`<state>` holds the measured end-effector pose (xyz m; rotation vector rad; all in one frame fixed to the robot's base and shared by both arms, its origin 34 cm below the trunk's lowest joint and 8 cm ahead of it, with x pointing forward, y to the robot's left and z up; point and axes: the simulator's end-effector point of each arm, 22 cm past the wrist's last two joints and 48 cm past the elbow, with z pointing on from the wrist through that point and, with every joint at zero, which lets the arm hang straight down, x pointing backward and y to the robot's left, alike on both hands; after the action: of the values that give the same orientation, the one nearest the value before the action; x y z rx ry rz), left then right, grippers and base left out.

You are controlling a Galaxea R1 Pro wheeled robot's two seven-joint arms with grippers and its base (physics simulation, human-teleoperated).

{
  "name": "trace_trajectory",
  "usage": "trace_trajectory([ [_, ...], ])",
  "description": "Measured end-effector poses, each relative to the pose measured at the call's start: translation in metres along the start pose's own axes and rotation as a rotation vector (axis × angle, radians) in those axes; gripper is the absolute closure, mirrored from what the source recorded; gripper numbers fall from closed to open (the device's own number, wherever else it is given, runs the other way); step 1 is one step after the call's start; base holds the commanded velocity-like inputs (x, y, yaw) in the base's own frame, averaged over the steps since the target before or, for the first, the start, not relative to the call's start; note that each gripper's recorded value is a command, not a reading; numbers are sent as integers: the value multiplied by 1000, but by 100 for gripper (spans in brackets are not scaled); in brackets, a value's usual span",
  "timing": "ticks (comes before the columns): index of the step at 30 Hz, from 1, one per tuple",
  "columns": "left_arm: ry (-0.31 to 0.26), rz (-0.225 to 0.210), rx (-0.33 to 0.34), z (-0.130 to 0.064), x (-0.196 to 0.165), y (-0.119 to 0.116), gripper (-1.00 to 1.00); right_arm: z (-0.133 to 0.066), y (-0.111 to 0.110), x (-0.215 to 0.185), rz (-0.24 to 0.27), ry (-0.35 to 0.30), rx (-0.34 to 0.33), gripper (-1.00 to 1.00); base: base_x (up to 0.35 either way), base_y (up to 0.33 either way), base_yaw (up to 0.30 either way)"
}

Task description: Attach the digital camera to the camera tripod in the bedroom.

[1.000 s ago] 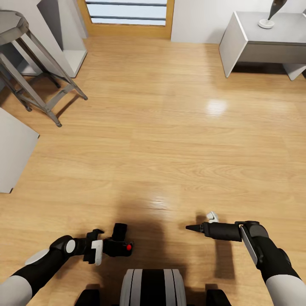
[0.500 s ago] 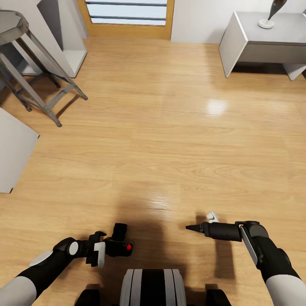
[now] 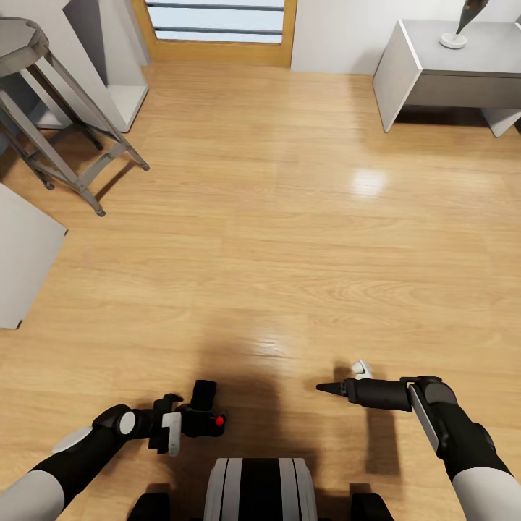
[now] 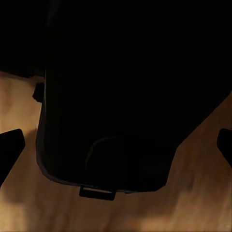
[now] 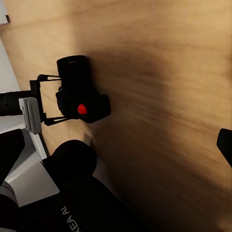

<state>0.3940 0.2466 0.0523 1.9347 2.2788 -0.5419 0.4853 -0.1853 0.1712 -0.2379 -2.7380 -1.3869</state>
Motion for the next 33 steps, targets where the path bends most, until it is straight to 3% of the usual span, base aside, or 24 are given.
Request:
trace_trajectory([
  [25, -34, -1, 0, 8, -26, -1, -100, 0, 0, 0, 1, -2, -3, -100, 0, 0, 0],
  [26, -35, 0, 0, 8, -27, -1, 100, 0, 1, 0, 1, -2, -4, -100, 0, 0, 0],
  [33, -39, 0, 1, 8, -29, -2, 100, 0, 1, 0, 1, -2, -4, -100, 0, 0, 0],
])
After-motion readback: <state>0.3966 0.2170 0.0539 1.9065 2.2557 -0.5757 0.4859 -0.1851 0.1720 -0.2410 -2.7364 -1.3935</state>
